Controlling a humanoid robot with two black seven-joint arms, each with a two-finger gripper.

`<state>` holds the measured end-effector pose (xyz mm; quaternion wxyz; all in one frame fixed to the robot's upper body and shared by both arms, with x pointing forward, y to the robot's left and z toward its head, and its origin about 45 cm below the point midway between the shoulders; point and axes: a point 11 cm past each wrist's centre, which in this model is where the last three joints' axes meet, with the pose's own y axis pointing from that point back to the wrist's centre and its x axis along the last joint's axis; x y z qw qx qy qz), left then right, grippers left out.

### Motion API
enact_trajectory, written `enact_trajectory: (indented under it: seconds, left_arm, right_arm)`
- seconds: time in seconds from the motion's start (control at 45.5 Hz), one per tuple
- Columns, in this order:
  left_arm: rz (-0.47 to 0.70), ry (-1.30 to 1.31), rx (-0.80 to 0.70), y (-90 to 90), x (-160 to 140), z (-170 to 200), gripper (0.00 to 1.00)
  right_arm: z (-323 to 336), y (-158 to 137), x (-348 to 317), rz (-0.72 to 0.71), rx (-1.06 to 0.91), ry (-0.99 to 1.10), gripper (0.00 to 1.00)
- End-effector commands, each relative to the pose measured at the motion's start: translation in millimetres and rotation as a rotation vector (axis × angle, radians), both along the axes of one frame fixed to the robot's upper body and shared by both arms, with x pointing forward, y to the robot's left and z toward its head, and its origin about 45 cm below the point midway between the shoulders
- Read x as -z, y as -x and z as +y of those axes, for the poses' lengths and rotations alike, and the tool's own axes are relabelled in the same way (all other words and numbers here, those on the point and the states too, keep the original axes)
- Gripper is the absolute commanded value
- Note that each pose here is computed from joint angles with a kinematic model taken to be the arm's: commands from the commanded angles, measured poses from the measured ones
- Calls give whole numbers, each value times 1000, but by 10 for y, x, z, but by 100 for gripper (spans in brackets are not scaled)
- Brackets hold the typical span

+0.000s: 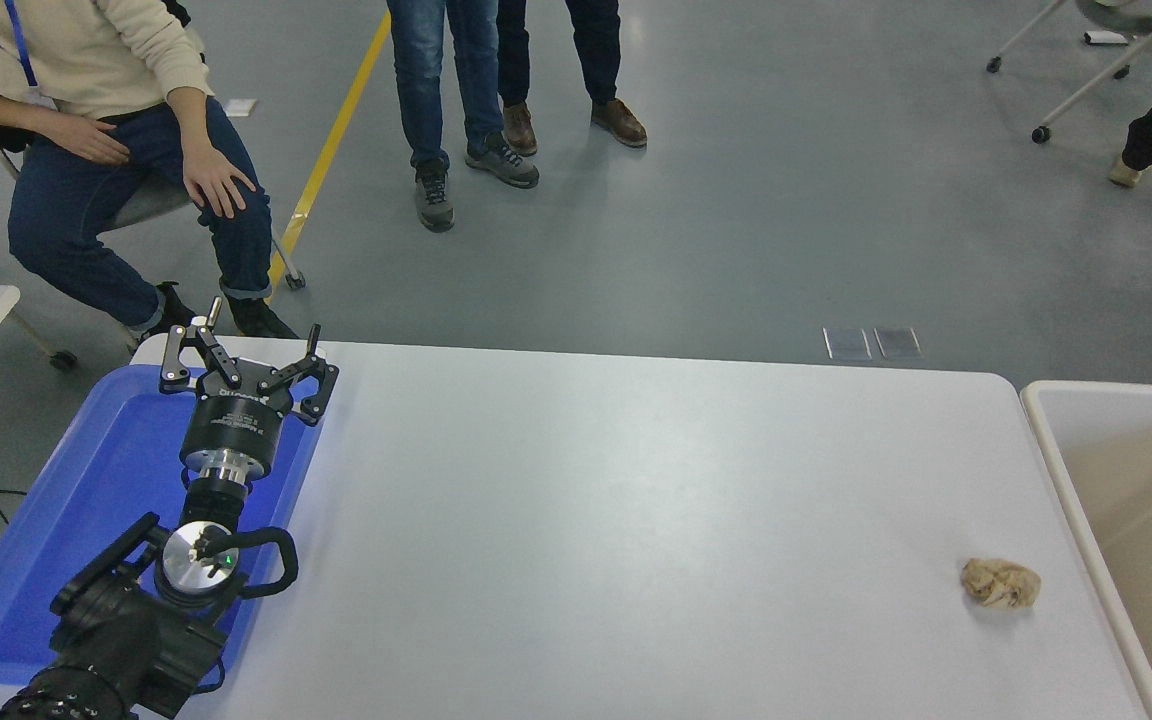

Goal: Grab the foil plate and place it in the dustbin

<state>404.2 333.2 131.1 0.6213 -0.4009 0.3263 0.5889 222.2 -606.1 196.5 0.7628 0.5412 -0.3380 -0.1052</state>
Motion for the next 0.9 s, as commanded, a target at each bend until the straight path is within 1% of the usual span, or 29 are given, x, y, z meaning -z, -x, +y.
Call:
enact_trajectory:
  seconds: [0.0,0.176,0.352,0.396,0.505,0.725,0.879]
  left_arm:
    - [0,0,1,0,0,-1,100]
    - [-1,1,-1,0,-1,2,100]
    - [0,0,1,0,0,-1,100]
    - [0,0,1,0,0,-1,100]
    - [1,-1,0,0,2,0,100]
    - [1,-1,-4,5,3,13,100]
    - [2,0,-7,7,6,19,100]
  right_arm:
    - [181,-65,-269,135,3,-138,100]
    - [345,-192,-648,264,-22,-213,100]
    - [568,-611,-1107,266,-135,-106,100]
    - [656,-677,-1202,270,-163,-88,100]
    - [878,-897,-1493,228,-231,-56,100]
    - [1303,-1172,-1945,78,-332,-103,100]
    - [1789,-1355,-2103,47,-454,-124,100]
